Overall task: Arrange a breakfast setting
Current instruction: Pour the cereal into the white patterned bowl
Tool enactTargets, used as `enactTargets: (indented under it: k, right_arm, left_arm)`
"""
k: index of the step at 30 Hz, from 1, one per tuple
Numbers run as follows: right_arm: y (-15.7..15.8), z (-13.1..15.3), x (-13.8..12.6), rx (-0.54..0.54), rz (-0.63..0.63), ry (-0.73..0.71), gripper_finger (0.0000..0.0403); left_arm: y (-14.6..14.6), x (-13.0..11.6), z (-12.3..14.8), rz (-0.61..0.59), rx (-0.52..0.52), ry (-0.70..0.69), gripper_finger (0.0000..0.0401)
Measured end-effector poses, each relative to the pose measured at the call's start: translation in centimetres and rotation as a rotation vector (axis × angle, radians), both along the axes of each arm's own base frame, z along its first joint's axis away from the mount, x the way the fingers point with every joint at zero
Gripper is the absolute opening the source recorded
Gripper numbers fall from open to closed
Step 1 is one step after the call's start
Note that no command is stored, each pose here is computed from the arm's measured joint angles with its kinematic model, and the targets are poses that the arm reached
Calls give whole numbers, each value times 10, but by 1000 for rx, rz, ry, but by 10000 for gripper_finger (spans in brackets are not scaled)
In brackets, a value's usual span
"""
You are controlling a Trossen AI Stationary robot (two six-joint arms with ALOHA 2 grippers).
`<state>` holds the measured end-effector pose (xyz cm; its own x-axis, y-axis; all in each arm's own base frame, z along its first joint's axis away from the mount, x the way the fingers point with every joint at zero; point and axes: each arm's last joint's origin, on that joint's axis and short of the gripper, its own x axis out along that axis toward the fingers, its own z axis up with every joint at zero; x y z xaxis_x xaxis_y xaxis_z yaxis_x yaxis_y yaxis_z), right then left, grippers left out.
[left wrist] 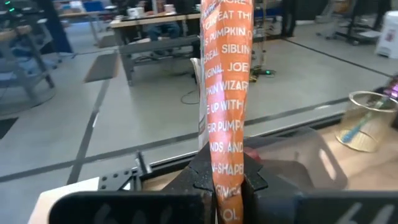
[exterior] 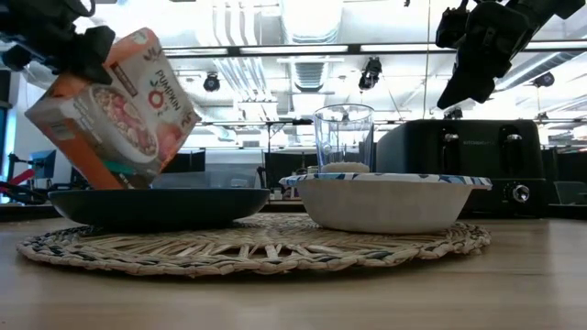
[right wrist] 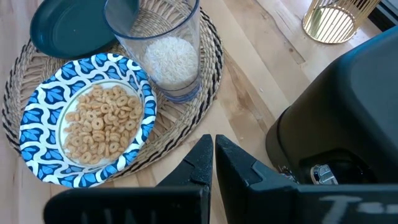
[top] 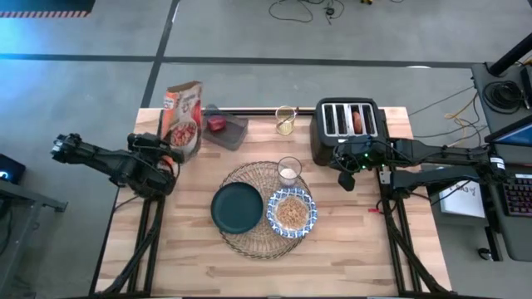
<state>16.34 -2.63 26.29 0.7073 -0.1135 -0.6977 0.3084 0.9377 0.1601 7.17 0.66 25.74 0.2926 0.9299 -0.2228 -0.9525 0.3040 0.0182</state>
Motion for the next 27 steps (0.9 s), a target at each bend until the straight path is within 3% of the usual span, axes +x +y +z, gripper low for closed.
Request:
enactTargets:
  k: [12, 18, 27]
  right_arm:
    - [0, 0, 0, 0, 0, 0, 9]
    - [0, 0, 0, 0, -1, 0, 9]
    - [0, 0, 0, 0, 0, 0, 9]
  left_arm:
    - [11, -4, 9, 143, 20, -49, 0]
    - [15, 8, 3, 233, -17, -130, 0]
    - [20, 32, -9, 296, -10, -82, 0]
